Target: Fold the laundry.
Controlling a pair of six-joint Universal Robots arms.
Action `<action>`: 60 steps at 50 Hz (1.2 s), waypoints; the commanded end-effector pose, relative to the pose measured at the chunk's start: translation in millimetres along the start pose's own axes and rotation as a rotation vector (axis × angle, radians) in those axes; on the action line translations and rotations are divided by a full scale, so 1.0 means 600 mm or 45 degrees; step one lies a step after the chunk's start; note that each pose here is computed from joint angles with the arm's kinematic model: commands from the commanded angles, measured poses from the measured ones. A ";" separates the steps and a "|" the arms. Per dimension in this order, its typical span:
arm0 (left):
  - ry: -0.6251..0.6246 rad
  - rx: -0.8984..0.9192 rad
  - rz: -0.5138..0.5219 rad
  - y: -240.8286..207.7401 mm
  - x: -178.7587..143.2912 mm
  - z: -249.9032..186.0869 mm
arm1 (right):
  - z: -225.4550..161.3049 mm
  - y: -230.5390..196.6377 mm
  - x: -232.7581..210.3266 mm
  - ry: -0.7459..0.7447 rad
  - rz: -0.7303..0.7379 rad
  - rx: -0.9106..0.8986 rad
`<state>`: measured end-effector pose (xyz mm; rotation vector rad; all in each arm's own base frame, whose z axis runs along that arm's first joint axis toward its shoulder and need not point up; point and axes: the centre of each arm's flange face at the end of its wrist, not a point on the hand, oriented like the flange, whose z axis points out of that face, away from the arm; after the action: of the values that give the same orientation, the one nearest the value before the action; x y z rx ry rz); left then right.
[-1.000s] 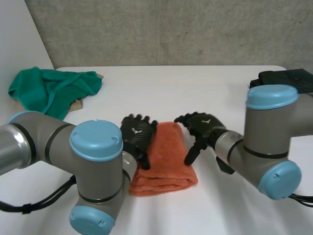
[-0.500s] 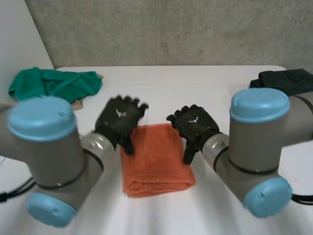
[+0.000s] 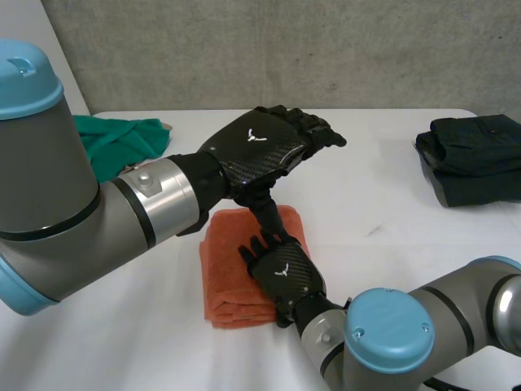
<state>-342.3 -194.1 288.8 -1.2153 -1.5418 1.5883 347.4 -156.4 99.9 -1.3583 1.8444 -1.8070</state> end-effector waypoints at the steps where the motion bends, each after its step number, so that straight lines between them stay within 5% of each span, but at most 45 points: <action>1: 0.020 0.003 0.001 0.000 0.015 0.003 | 0.023 0.000 0.003 0.035 -0.067 0.060; 22: 0.001 0.035 0.019 -0.012 0.003 0.008 | 0.089 -0.029 0.054 0.154 -0.058 0.199; 32: -0.062 0.164 0.001 -0.067 -0.025 0.015 | 0.134 -0.135 0.312 0.623 -0.048 0.478; 41: -0.163 0.279 -0.040 -0.102 -0.064 0.014 | 0.115 -0.153 0.556 0.928 -0.056 0.798; 51: -0.141 0.245 -0.068 -0.082 -0.055 0.022 | 0.101 0.036 0.735 1.056 -0.168 0.774; 60: -0.126 0.193 -0.098 -0.052 -0.053 0.038 | 0.080 0.259 0.755 0.912 -0.016 0.586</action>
<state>-352.2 -225.3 333.4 -0.9920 -1.4582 1.7292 106.7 -533.7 219.8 -0.5625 1.3109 -2.9037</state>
